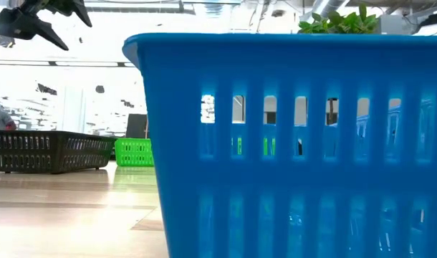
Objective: Stack baskets by color
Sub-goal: Stack the bottom black bin on top of the top black bin
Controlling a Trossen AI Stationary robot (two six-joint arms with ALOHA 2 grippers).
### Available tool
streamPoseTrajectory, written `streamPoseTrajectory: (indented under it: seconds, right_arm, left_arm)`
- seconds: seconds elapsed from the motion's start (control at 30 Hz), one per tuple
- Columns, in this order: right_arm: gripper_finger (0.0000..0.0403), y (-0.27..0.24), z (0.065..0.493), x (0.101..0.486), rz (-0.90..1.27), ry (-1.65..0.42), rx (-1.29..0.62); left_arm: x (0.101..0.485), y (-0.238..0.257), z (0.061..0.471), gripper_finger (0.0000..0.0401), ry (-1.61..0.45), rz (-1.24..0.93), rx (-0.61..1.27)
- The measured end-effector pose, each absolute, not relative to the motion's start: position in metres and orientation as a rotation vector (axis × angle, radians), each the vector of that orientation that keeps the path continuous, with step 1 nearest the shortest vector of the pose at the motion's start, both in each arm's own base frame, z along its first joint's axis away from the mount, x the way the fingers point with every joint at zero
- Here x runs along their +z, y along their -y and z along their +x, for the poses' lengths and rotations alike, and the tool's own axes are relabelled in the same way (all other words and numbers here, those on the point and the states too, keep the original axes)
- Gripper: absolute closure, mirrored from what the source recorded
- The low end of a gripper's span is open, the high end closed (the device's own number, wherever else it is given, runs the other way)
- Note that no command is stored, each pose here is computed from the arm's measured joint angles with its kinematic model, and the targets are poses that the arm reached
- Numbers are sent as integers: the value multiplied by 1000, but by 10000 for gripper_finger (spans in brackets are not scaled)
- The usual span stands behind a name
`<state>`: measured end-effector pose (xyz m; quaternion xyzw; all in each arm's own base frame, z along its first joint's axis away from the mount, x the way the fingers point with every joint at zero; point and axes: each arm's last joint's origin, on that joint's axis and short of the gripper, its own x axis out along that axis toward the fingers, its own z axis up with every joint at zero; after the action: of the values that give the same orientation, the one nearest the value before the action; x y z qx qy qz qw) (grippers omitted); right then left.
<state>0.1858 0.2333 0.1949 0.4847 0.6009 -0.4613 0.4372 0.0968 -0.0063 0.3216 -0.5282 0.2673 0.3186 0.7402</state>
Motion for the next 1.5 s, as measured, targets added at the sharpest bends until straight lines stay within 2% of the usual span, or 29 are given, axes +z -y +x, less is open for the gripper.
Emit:
streamPoseTrajectory:
  seconds: [0.17, 0.4, 0.63, 0.9, 1.23, 1.33, 1.5]
  right_arm:
    - [206, -216, 180, 218, 1201, -1456, -1148]
    - [195, -214, 175, 237, 1279, -1475, -1037]
    - [170, -227, 176, 214, 1191, -1499, -1085]
    - [168, -254, 177, 181, 1183, -1606, -1135]
    - [168, -247, 183, 170, 1109, -1506, -1181]
    - [168, -243, 189, 178, 1118, -1482, -1064]
    - [168, -237, 208, 202, 1058, -1479, -622]
  left_arm:
    - [322, 6, 97, 123, -579, -1154, 705]
    - [322, 6, 97, 123, -570, -1135, 711]
    - [322, 4, 97, 123, -534, -1090, 742]
    - [322, 4, 97, 123, -523, -1094, 753]
    - [323, 3, 97, 123, -502, -1086, 770]
    - [322, 3, 97, 123, -505, -1086, 768]
    - [322, 3, 97, 123, -512, -1066, 762]
